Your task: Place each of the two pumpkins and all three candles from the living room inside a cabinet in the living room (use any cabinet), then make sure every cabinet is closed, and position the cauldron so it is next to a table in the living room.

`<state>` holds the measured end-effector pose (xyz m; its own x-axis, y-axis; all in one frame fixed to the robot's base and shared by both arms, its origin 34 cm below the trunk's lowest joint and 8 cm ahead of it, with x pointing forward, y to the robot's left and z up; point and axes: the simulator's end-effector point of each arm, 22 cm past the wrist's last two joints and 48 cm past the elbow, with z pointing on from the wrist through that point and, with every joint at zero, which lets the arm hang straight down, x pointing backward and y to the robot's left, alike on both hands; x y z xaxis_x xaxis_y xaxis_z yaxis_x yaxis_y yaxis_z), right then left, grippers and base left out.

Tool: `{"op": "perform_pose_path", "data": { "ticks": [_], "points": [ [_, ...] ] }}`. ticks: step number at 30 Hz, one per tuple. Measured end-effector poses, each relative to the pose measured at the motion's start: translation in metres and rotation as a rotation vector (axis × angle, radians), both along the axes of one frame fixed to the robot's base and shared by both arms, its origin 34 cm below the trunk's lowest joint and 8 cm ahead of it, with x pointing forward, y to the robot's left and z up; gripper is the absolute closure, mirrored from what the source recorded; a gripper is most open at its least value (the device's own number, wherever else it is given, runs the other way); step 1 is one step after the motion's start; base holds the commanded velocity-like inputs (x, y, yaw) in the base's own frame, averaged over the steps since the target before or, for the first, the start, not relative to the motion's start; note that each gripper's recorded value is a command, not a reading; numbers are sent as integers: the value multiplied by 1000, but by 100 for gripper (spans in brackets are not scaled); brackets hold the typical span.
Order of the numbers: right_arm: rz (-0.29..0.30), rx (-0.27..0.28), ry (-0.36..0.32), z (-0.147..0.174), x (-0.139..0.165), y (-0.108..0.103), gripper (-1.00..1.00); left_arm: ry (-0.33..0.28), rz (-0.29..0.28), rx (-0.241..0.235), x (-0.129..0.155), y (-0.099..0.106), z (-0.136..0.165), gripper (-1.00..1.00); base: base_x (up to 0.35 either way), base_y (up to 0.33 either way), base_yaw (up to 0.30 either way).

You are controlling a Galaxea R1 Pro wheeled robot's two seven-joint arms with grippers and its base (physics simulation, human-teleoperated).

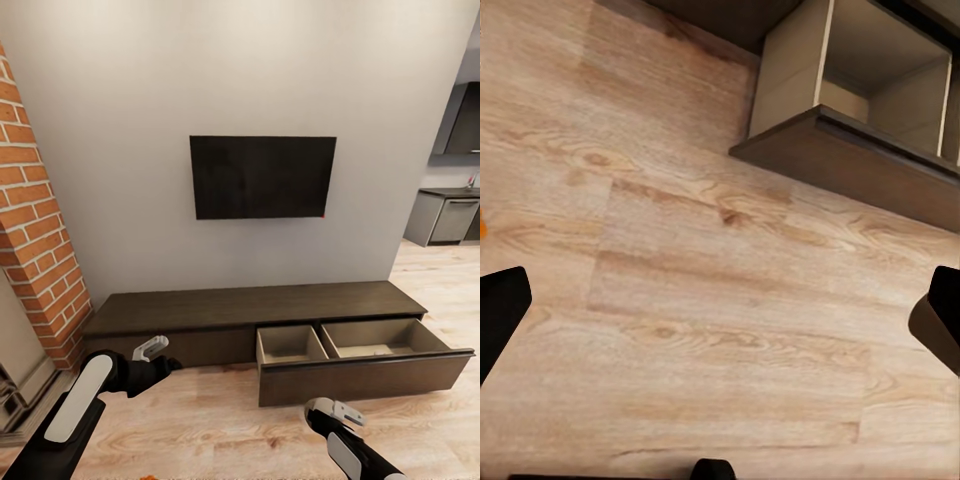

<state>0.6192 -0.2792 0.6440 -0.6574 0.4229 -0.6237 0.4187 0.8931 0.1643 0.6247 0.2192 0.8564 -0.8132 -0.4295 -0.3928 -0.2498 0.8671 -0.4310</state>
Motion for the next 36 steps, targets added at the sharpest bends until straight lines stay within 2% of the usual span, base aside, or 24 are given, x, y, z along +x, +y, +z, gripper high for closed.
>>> {"op": "perform_pose_path", "data": {
  "ticks": [17,36],
  "points": [
    [2,-1,19,-9,-4,0,100,21,0,0,-1,0,-10,-100,0,0,-63],
    [-1,0,22,-11,-5,0,100,24,0,0,-1,0,-11,-100,0,0,-239]
  ]
}}
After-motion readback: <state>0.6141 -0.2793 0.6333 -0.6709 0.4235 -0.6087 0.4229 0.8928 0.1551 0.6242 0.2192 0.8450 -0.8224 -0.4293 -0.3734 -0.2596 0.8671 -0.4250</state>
